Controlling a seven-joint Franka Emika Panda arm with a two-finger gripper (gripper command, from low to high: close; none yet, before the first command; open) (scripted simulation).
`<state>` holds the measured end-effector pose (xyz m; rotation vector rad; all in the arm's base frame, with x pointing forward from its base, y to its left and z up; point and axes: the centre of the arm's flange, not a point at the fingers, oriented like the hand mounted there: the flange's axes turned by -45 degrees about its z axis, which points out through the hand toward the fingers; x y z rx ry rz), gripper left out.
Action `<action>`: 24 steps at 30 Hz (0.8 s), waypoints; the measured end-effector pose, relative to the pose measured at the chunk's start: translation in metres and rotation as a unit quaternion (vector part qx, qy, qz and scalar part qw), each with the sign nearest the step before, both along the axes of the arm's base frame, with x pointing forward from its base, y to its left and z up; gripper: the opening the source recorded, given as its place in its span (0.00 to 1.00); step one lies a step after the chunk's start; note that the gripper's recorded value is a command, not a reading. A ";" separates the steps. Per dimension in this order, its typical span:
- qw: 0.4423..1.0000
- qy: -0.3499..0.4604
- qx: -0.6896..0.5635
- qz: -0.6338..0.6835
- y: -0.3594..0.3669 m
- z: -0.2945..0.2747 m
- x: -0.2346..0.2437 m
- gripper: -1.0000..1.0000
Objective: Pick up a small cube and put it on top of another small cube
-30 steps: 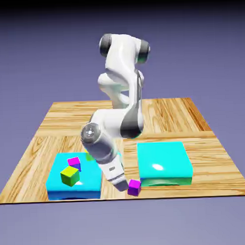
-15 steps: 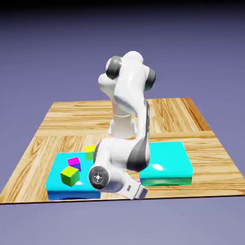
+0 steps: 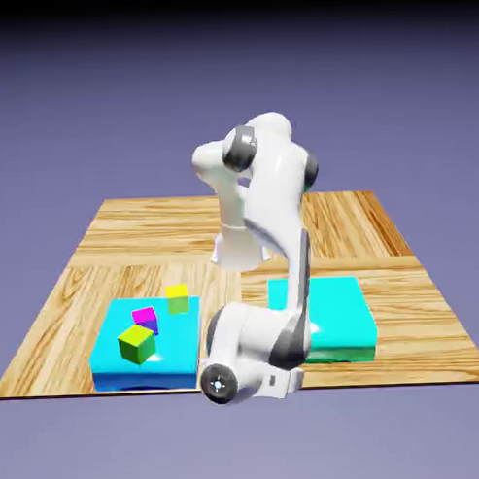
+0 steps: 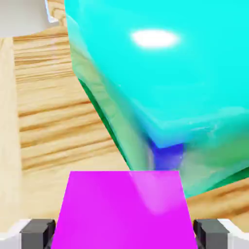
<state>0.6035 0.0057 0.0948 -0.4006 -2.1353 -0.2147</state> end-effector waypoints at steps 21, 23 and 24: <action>0.778 0.001 -0.001 -0.628 -0.348 0.178 -0.088 0.00; 0.778 0.001 0.000 -0.628 -0.334 0.161 -0.084 0.00; 0.778 0.001 0.000 -0.628 -0.319 0.144 -0.082 0.00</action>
